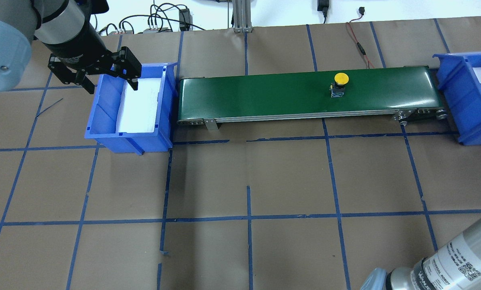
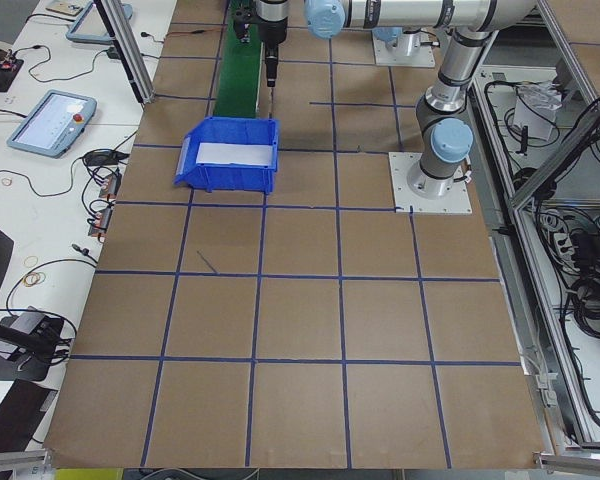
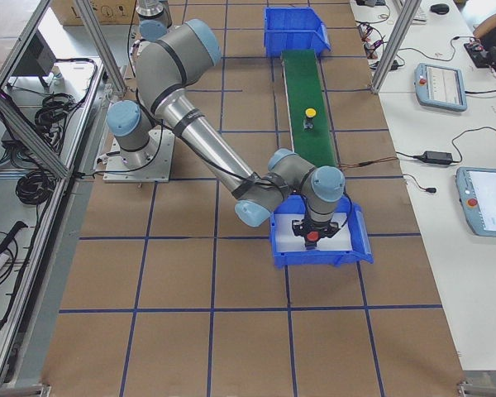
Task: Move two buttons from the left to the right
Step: 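Carry the red button into the blue bin and release it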
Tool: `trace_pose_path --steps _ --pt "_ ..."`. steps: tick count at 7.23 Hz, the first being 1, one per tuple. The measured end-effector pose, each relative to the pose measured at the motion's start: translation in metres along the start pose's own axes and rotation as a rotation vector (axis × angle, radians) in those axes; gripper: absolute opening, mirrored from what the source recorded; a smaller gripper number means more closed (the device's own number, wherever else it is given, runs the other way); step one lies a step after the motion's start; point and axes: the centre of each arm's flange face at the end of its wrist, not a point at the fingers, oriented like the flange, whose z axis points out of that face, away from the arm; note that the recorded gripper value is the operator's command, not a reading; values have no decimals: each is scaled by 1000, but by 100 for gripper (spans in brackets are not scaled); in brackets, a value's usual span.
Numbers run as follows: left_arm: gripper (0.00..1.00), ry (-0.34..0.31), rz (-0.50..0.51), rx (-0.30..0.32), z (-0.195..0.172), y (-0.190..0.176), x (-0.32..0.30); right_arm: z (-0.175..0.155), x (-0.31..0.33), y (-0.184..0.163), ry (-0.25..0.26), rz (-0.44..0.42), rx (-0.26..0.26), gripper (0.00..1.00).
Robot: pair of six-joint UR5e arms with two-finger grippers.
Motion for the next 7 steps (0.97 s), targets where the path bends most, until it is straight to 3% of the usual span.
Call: trace_pose_path --steps 4,7 --pt "100 3 2 -1 0 0 2 -12 -2 0 5 4 -6 97" --pt "100 3 0 1 0 0 0 -87 -12 -41 -8 3 1 98"
